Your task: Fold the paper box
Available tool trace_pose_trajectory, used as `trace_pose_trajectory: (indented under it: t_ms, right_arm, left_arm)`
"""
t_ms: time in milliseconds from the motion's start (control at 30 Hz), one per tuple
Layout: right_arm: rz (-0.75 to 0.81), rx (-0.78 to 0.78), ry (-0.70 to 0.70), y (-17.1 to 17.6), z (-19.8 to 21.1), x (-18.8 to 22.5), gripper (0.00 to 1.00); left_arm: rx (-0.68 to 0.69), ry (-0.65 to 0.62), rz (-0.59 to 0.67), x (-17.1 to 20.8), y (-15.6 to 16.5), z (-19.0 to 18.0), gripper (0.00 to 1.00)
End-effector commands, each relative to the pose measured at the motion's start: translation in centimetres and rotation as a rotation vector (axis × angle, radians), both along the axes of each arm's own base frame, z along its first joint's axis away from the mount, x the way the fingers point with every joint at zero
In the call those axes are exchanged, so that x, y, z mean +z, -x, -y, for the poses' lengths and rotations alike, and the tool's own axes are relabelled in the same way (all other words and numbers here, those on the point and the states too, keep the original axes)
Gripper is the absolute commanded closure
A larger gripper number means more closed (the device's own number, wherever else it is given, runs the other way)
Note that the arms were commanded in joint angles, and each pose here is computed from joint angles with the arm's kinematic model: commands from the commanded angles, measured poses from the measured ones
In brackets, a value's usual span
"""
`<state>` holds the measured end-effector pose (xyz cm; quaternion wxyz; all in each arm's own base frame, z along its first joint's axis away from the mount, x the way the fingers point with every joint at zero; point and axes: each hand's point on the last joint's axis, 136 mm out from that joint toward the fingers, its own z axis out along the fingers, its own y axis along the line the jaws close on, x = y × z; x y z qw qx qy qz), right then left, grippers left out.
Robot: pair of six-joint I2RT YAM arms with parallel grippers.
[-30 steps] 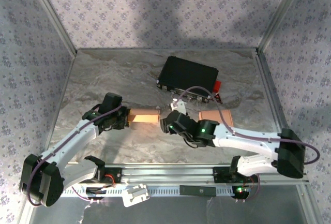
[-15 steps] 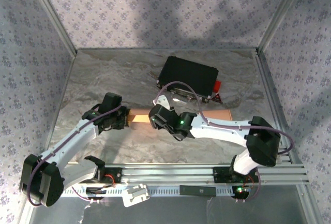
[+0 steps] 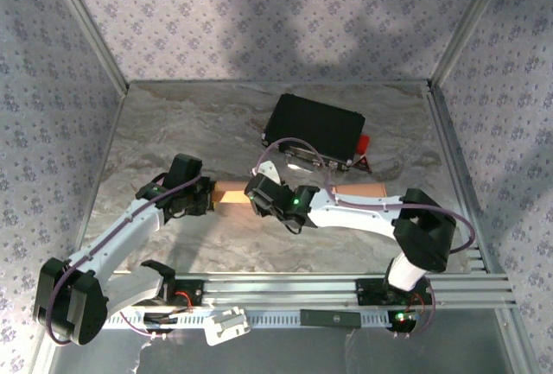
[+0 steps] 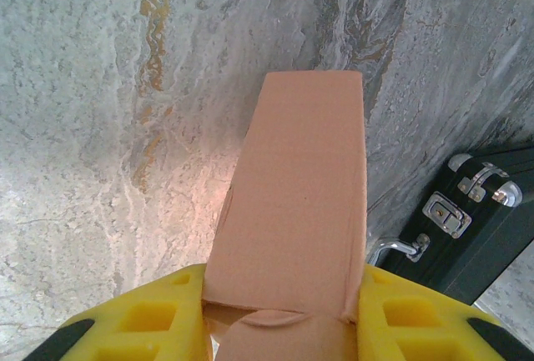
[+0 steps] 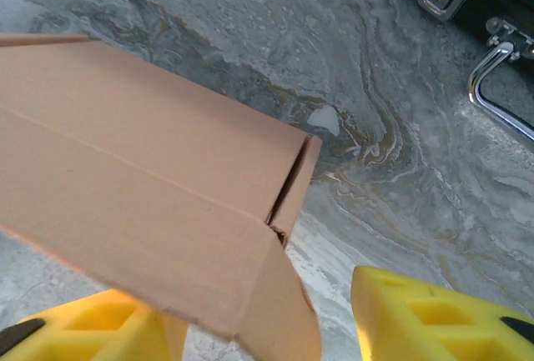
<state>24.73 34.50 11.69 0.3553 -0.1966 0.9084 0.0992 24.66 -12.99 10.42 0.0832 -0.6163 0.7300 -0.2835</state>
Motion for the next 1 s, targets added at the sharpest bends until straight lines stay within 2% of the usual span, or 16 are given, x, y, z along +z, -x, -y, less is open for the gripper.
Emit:
trace_pose_trajectory:
  t_ms: [0, 133, 367, 567, 700, 800, 900, 967]
  right_arm:
    - [-0.021, -0.03, -0.053, -0.7, -0.5, 0.8, 0.49]
    - [-0.067, -0.033, -0.095, -1.1, -0.7, 0.5, 0.53]
    - [-0.143, -0.063, -0.115, -1.9, -0.4, -0.1, 0.58]
    - [-0.202, -0.105, -0.134, -2.8, -0.1, -0.8, 0.64]
    - [-0.222, -0.109, -0.149, -3.8, -0.9, 0.0, 0.65]
    - [-0.253, -0.124, -0.139, -4.3, -0.8, -0.1, 0.65]
    - [-0.273, -0.122, -0.136, -4.9, -1.0, 0.1, 0.68]
    - [-0.284, -0.117, -0.134, -5.3, -1.3, 0.1, 0.7]
  left_arm:
    - [0.026, -0.006, -0.028, 0.3, 0.2, -0.4, 0.74]
    - [0.022, -0.002, -0.025, 0.5, 0.1, -0.3, 0.73]
    - [0.015, 0.015, -0.014, 0.3, -0.3, 0.0, 0.63]
    - [-0.002, 0.047, -0.001, 0.5, -1.1, 0.3, 0.48]
    - [-0.011, 0.054, 0.017, 0.9, -1.5, 0.0, 0.34]
    - [-0.025, 0.061, 0.055, 1.5, -2.2, -0.2, 0.28]
    - [-0.042, 0.069, 0.076, 1.8, -2.9, -0.4, 0.28]
    - [-0.061, 0.07, 0.078, 1.9, -3.3, -0.4, 0.33]
